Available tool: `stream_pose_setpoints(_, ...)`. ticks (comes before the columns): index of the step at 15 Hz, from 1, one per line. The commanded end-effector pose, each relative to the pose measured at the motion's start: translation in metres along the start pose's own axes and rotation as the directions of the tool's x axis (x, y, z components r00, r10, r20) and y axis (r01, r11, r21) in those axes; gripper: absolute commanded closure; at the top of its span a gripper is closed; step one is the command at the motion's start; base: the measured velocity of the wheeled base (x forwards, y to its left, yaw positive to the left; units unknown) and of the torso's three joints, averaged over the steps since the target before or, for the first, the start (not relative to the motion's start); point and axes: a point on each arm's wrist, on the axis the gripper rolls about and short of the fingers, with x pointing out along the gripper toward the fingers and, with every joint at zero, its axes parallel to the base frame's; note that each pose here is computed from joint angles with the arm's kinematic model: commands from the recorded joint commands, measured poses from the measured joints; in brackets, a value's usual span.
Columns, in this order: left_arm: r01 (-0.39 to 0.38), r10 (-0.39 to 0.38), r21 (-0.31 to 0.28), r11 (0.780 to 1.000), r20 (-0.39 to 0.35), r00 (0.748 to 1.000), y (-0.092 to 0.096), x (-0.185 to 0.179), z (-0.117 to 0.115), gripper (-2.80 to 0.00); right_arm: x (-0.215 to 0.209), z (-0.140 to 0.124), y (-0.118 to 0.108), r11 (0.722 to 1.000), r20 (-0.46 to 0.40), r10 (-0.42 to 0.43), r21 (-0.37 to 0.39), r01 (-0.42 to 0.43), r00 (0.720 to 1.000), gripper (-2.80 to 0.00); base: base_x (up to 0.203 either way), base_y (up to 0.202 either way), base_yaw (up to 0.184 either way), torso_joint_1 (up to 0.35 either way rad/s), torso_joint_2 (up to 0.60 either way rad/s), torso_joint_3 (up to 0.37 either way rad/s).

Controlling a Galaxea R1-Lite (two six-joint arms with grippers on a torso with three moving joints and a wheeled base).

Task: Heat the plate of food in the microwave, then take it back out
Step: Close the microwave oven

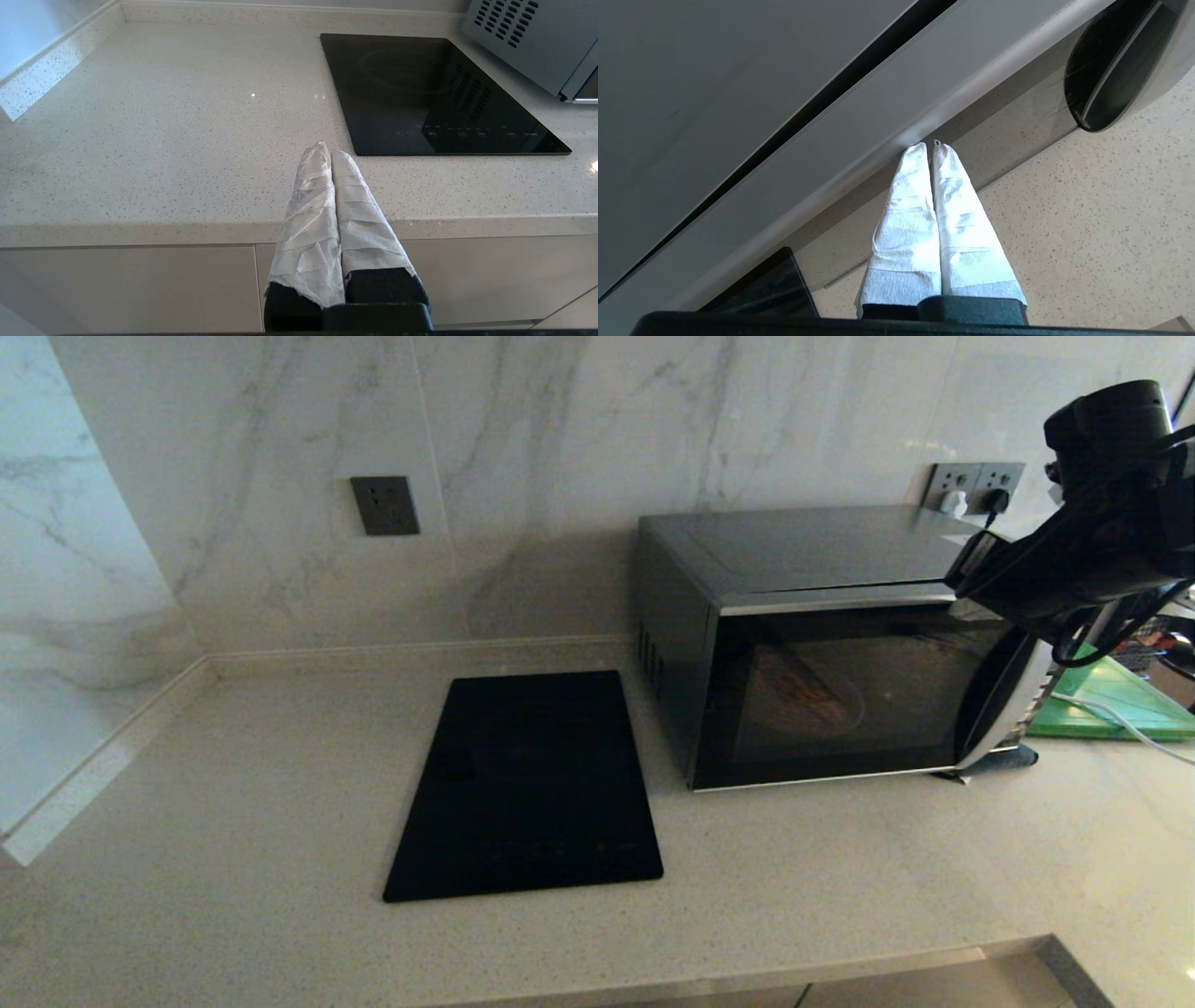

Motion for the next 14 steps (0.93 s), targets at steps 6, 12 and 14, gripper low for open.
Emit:
stream_pose_setpoints(6, -0.001, 0.001, -0.001, 1.0, -0.001, 1.0, 0.0, 0.0, 0.0, 0.0, 0.009, -0.002, 0.001, 1.0, 0.001, 0.002, 0.007, -0.002, 1.0, 0.0, 0.0, 0.0, 0.0, 0.0, 0.0, 0.0)
stream_pose_setpoints(12, -0.001, 0.001, -0.001, 1.0, -0.001, 1.0, 0.0, 0.0, 0.0, 0.0, 0.013, -0.001, 0.003, 1.0, 0.012, 0.012, 0.009, -0.012, 1.0, 0.0, 0.0, 0.0, 0.0, 0.0, 0.0, 0.0)
stream_pose_setpoints(14, -0.001, 0.001, -0.001, 1.0, -0.001, 1.0, 0.0, 0.0, 0.0, 0.0, 0.013, -0.001, 0.003, 1.0, 0.012, 0.012, 0.009, -0.012, 1.0, 0.0, 0.0, 0.0, 0.0, 0.0, 0.0, 0.0)
